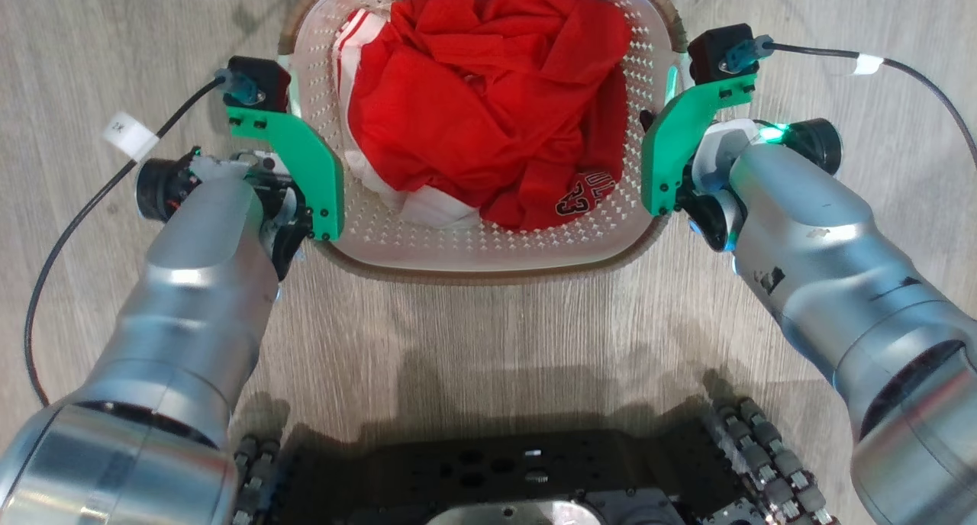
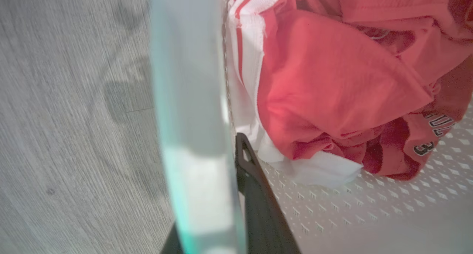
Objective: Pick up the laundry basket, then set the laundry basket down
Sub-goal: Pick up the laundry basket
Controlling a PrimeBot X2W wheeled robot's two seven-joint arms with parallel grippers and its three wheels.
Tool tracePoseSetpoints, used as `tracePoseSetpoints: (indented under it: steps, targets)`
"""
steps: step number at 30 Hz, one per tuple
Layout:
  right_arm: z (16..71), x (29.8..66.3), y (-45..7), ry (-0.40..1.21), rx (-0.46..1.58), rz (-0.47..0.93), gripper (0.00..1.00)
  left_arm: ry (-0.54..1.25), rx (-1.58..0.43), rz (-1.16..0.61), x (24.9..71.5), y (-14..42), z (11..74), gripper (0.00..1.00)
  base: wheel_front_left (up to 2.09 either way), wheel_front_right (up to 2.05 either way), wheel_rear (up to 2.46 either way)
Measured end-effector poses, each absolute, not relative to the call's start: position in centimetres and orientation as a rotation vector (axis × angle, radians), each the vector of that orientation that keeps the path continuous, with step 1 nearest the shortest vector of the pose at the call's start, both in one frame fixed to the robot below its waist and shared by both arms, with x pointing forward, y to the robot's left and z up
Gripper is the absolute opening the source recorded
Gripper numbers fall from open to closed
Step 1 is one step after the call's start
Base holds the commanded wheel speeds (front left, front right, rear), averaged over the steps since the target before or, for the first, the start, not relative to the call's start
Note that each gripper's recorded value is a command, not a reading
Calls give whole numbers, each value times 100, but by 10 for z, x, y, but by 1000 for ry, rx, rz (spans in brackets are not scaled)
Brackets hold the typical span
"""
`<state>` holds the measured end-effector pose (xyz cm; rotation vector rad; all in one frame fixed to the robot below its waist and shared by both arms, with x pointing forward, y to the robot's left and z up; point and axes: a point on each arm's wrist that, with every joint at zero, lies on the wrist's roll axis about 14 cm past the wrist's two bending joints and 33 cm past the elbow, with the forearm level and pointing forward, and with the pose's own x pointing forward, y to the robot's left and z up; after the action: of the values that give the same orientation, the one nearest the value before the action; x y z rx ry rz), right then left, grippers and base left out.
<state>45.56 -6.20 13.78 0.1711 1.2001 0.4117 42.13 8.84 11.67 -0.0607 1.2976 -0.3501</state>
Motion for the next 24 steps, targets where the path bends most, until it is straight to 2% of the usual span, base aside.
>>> tracePoseSetpoints:
  steps: [10,24]
  targets:
    - [171,454,-67,1215,101,430,0,1334,-67,-351,404,88,147,0,0,0,0]
    - [237,409,-59,1259,61,469,0,1338,-45,-344,367,97,217,0,0,0,0]
